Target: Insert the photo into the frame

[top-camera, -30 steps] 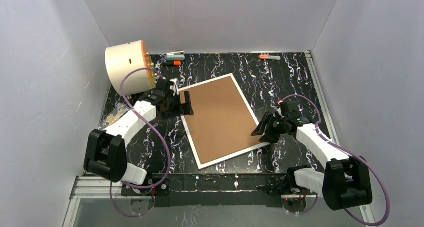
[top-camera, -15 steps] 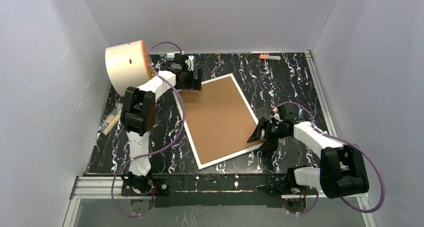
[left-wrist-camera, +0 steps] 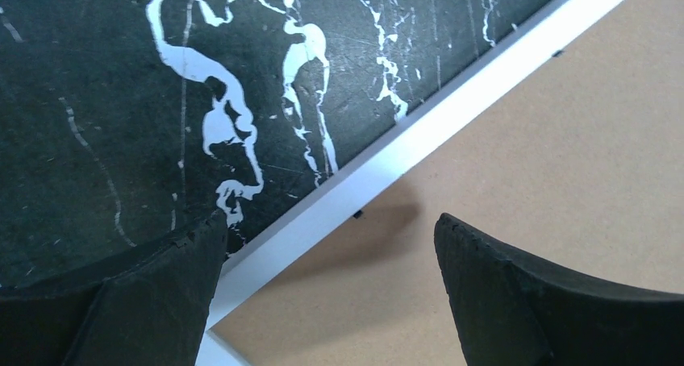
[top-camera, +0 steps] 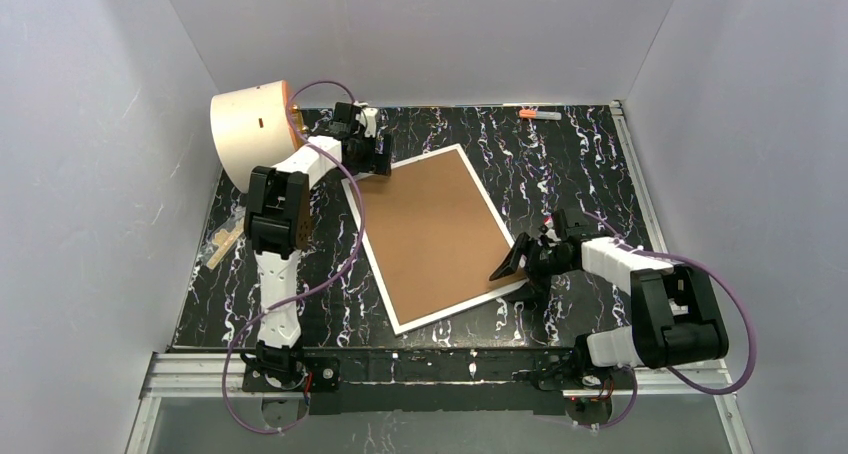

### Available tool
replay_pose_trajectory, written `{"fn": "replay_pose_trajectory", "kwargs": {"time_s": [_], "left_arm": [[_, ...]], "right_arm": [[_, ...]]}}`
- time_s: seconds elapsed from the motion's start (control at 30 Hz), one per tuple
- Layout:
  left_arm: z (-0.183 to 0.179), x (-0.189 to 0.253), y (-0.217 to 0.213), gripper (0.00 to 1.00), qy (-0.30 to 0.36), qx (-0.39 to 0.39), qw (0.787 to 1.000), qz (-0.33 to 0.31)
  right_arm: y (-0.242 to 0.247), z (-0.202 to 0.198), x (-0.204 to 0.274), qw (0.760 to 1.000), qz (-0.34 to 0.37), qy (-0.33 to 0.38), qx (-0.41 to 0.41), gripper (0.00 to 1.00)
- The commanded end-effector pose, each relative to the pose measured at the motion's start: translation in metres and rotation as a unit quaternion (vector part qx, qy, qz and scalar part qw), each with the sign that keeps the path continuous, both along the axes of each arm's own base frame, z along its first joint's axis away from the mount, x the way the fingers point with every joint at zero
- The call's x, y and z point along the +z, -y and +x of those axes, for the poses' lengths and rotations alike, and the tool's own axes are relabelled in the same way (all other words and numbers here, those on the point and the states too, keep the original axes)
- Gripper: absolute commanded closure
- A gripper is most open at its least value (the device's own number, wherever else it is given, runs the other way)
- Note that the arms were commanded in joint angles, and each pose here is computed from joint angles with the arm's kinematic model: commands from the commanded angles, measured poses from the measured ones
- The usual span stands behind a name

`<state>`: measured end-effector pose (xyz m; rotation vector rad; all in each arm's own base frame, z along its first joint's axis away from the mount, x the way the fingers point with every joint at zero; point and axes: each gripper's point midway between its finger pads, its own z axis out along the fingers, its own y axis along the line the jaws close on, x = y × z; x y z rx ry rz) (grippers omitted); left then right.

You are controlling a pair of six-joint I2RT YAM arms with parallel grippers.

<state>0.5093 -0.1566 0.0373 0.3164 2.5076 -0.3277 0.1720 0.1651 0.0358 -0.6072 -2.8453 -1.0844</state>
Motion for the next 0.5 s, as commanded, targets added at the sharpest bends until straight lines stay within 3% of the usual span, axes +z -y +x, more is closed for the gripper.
{"fn": "replay_pose_trajectory", "kwargs": {"time_s": [0.0, 0.17, 0.3, 0.47], "left_arm": [[-0.019, -0.002, 0.021, 0.02, -0.037, -0.038, 0.997, -0.056], [-0.046, 0.000, 0.029, 0.11, -0.073, -0.006, 0.993, -0.092], [-0.067, 0.005, 0.031, 0.16, -0.086, 0.014, 0.992, -0.095], [-0.105, 0.007, 0.021, 0.20, -0.109, 0.050, 0.988, -0.092]], "right_arm": [[0.008, 0.043, -0.007, 0.997, -0.041, 0.064, -0.032, 0.21], [0.025, 0.085, -0.003, 0.989, -0.070, 0.101, -0.080, 0.27], [0.041, 0.133, 0.006, 0.981, -0.075, 0.141, -0.113, 0.37], [0.054, 0.173, 0.011, 0.974, -0.092, 0.170, -0.115, 0.40]]}}
